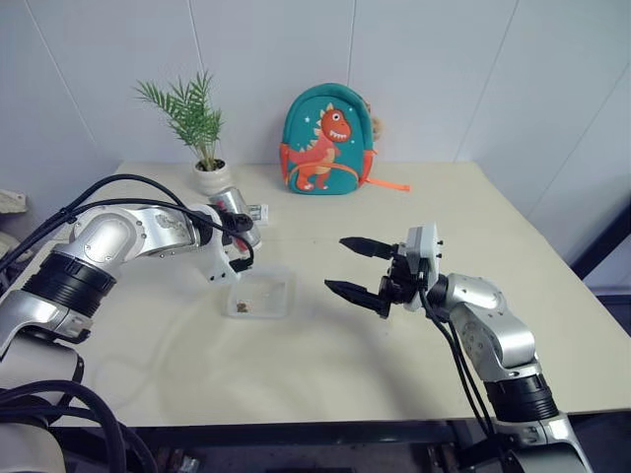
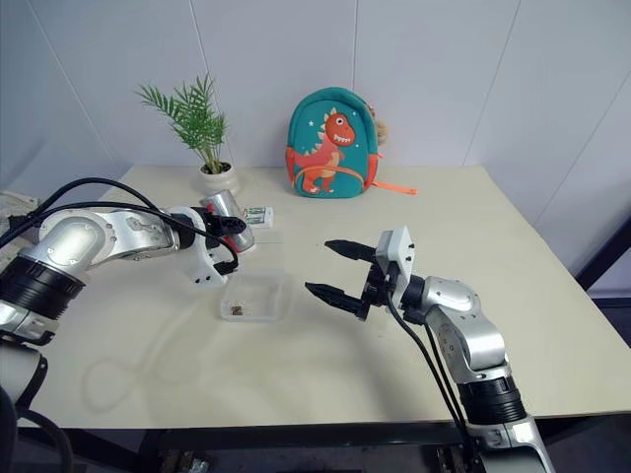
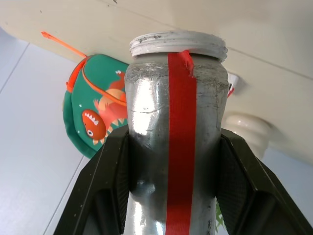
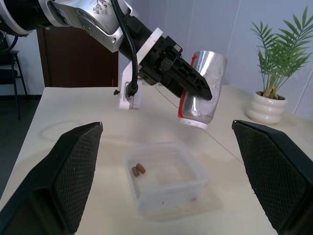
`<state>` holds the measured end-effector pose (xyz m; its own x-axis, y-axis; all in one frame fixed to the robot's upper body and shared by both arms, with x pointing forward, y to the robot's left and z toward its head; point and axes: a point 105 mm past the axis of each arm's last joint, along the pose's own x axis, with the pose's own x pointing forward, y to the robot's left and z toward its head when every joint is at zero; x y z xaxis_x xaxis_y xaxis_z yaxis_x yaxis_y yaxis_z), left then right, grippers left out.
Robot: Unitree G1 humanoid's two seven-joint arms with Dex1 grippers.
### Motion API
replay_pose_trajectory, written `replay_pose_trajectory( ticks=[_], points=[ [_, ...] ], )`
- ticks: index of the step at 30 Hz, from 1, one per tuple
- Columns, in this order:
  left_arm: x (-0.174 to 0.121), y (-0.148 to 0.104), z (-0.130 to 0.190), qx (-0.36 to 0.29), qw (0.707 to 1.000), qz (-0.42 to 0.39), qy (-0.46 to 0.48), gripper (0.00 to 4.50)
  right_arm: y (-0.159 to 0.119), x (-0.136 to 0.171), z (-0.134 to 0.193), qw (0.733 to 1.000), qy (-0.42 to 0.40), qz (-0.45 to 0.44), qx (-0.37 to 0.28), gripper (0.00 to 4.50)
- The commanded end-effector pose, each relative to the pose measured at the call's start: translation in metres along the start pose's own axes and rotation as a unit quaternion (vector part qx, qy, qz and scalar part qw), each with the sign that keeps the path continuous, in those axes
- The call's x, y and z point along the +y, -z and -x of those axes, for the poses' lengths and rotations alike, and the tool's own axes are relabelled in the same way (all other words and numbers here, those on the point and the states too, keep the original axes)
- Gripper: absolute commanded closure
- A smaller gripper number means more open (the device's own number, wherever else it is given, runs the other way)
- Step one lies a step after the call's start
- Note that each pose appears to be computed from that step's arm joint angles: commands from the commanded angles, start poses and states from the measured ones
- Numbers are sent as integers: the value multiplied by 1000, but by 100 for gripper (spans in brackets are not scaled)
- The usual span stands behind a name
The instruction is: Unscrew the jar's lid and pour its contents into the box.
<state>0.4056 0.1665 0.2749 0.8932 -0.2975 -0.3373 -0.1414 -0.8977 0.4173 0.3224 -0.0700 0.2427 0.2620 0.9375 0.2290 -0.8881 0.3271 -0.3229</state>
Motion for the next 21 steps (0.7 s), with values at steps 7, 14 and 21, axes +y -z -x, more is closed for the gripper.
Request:
replay_pose_trajectory(
  ticks=[7,14,21],
  points=[
    [-11,33,35,37,909,407,-82,251,-10,-4,2,1000,2,18,-17,2],
    [-30,42,61,55,611,747,-257,251,-14,-7,1,1000,-4,21,-15,2],
    [-74,25,84,108,380,848,-352,251,-17,-8,-2,1000,-15,23,-15,2]
  ],
)
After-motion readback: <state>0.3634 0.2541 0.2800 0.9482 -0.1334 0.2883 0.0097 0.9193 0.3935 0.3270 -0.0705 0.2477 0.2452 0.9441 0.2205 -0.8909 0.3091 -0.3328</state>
